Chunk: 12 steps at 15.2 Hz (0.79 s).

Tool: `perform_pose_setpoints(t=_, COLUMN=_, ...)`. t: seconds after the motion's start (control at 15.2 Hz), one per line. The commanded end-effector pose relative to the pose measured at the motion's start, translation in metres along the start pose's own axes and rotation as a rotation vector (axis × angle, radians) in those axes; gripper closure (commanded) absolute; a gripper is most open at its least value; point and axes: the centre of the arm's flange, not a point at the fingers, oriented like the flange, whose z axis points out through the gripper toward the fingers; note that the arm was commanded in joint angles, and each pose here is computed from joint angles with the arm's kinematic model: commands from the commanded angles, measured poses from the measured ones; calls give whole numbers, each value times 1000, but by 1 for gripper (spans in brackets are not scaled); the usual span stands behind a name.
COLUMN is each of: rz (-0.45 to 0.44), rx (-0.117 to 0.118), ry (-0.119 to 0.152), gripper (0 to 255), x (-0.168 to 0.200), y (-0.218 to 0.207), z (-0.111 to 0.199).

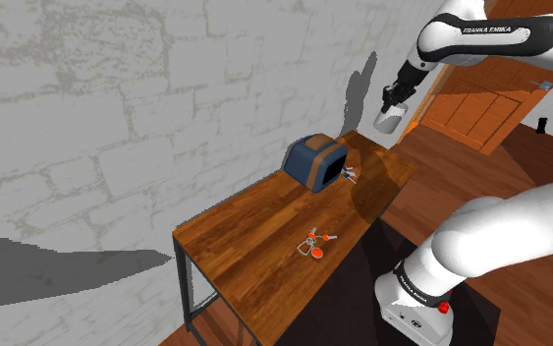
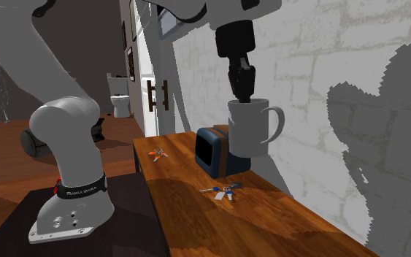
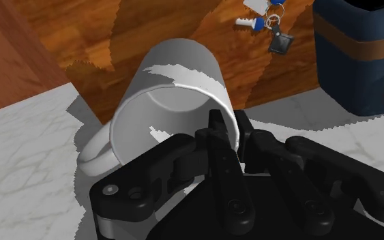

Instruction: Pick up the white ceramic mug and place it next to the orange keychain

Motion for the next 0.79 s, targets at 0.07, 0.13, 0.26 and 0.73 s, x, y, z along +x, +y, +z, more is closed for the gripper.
perform_pose_setpoints(t=0.07, rz=1, rx=-1, ry=0, gripper=255, x=-20, y=-32, z=-3)
perform_pose_setpoints(t=0.13, rz=1, rx=-1, ry=0, gripper=255, x=-28, y=-43, z=-5)
perform_pose_setpoints(t=0.26, rz=1, rx=-1, ry=0, gripper=255, x=-43, y=-64, z=-9)
perform_pose_setpoints(t=0.73, rz=1, rx=-1, ry=0, gripper=255, x=-95, y=-139, z=-22)
